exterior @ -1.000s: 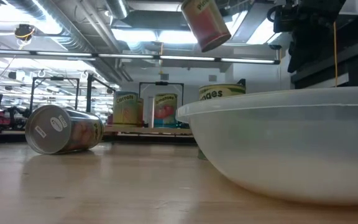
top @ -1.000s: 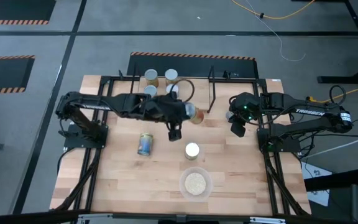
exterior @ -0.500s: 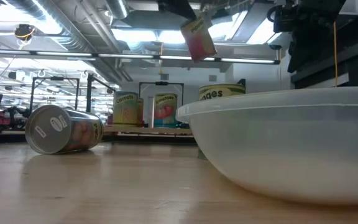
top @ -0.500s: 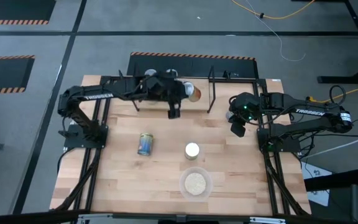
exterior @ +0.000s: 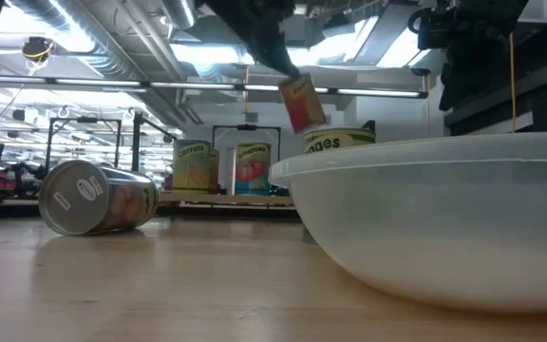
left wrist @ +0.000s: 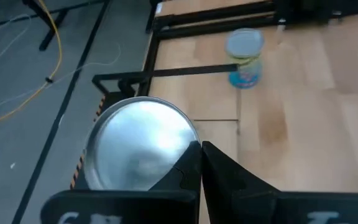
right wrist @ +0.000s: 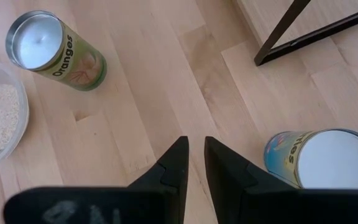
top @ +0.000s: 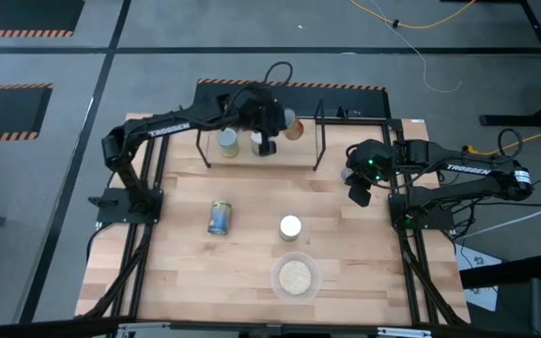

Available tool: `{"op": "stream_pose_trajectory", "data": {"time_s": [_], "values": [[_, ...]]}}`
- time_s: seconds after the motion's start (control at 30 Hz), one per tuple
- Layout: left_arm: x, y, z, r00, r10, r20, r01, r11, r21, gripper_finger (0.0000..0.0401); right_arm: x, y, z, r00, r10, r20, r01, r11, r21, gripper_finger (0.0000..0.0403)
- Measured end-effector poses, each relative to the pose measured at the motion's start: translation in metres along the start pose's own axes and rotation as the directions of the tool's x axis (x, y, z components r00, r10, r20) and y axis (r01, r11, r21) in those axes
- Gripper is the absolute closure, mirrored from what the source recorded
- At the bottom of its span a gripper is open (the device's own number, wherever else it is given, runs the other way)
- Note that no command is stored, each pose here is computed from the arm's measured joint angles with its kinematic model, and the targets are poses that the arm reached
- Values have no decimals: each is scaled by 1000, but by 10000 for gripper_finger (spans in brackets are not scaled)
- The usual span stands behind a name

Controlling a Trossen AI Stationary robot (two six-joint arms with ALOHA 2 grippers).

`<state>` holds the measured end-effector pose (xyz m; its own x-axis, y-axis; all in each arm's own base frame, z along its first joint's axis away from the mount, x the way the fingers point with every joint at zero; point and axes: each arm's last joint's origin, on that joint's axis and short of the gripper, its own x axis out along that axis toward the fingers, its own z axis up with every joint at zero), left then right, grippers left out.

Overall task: Pick and place cans onto a shelf
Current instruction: Put the canned pineapple on the shelf

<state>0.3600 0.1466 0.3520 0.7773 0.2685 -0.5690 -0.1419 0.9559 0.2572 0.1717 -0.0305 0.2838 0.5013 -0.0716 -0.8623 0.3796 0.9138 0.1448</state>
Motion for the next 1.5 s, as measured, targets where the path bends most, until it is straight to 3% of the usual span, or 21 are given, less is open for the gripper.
{"op": "stream_pose_trajectory", "data": {"time_s": [0.43,1.03,1.5], "values": [[55,24,-38,991,-35,-126,28,998,-59,401,0,0,1,1000,2,8,-2,1000,-1,345],[77,36,-60,980,-51,-192,36,996,-78,401,0,1,3,1000,8,29,-8,1000,-5,345],[81,36,-60,982,-52,-182,41,997,-65,401,0,1,3,999,8,31,-8,1000,-5,345]]}}
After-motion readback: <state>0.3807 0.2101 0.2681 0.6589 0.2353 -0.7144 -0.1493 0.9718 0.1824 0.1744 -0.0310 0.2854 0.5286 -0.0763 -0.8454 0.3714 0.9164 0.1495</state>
